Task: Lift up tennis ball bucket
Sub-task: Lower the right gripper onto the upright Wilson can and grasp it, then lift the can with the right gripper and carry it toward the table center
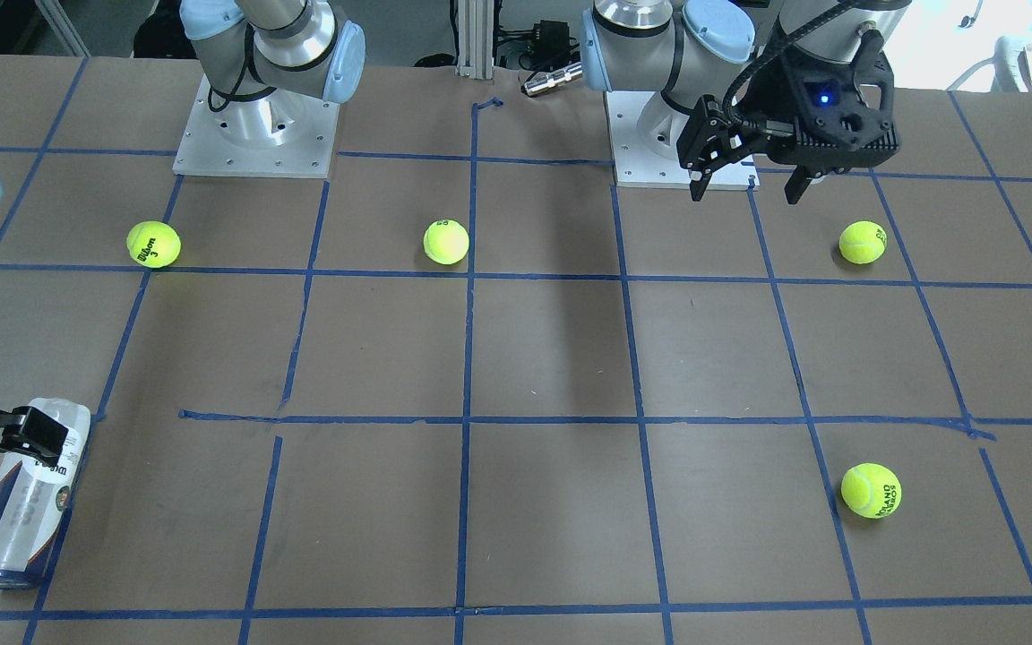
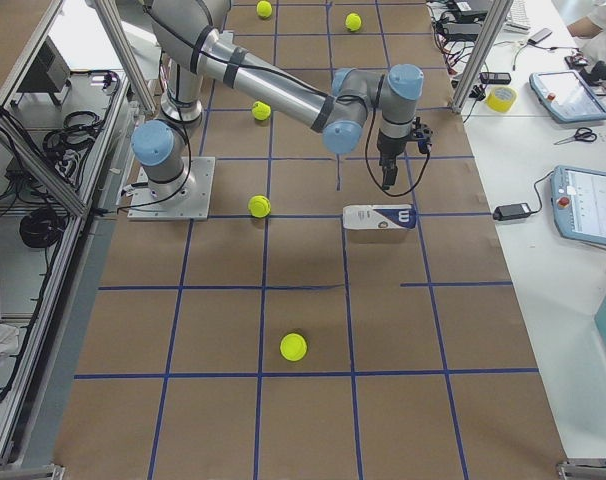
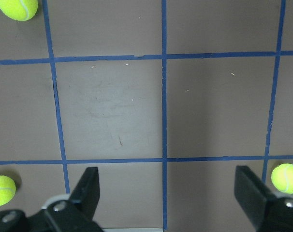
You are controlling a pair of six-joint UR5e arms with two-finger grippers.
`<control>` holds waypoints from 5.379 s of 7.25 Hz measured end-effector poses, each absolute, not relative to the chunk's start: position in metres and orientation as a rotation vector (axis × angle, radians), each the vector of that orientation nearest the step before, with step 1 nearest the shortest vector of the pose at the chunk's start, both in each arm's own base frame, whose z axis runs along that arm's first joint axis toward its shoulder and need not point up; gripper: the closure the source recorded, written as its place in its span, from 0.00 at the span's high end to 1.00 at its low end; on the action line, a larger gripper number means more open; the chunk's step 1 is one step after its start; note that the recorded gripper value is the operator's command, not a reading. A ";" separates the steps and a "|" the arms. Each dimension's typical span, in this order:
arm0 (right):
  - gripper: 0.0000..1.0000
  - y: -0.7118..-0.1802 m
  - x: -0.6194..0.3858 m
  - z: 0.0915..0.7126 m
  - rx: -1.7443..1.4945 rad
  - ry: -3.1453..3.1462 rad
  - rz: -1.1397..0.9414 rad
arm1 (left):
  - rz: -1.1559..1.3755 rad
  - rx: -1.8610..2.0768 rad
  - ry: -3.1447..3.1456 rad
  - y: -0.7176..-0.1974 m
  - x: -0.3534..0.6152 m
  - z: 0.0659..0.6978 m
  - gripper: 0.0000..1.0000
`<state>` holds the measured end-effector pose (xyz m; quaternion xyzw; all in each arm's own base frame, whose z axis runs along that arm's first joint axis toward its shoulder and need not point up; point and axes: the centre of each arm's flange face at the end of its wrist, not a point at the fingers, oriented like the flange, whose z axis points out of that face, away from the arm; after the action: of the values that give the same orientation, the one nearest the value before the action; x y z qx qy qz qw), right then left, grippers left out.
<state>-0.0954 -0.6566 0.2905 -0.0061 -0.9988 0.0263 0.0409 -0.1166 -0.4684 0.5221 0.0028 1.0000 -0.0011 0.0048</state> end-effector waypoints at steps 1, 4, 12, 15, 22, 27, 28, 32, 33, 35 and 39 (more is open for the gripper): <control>1.00 -0.656 -0.112 0.263 -0.026 -3.060 0.081 | -0.004 0.009 3.132 -0.469 -0.117 0.522 1.00; 1.00 -0.656 -0.129 0.213 0.002 -3.075 0.012 | -0.003 0.008 3.132 -0.469 -0.116 0.522 1.00; 0.80 -0.662 -0.130 0.188 -0.001 -3.083 -0.046 | -0.004 -0.009 3.132 -0.470 -0.111 0.522 1.00; 0.81 -0.667 -0.088 0.217 0.092 -3.070 -0.001 | -0.001 -0.076 3.134 -0.474 -0.091 0.523 1.00; 0.83 -0.664 0.183 0.295 0.365 -3.024 0.152 | -0.007 -0.153 3.138 -0.484 -0.067 0.523 1.00; 0.82 -0.659 0.362 0.280 0.775 -2.956 0.281 | -0.011 -0.170 3.138 -0.486 -0.056 0.525 1.00; 0.83 -0.649 0.397 0.274 1.028 -2.864 0.335 | -0.012 -0.169 3.136 -0.486 -0.055 0.525 1.00; 0.86 -0.636 0.438 0.261 1.789 -2.296 0.366 | -0.028 -0.129 3.138 -0.487 -0.054 0.526 1.00; 0.82 -0.631 0.451 0.245 1.906 -2.174 0.368 | -0.028 -0.127 3.137 -0.488 -0.053 0.525 1.00; 0.84 -0.629 0.468 0.223 1.997 -2.067 0.406 | -0.029 -0.126 3.135 -0.488 -0.053 0.525 1.00; 0.97 -0.626 0.467 0.245 2.018 -2.060 0.425 | -0.040 -0.127 3.136 -0.489 -0.053 0.525 1.00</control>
<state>0.4672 -0.6265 0.2454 0.6878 -0.7023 0.1449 0.1133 -0.0527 -0.4894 0.5253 -0.0403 0.9991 -0.0127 0.0012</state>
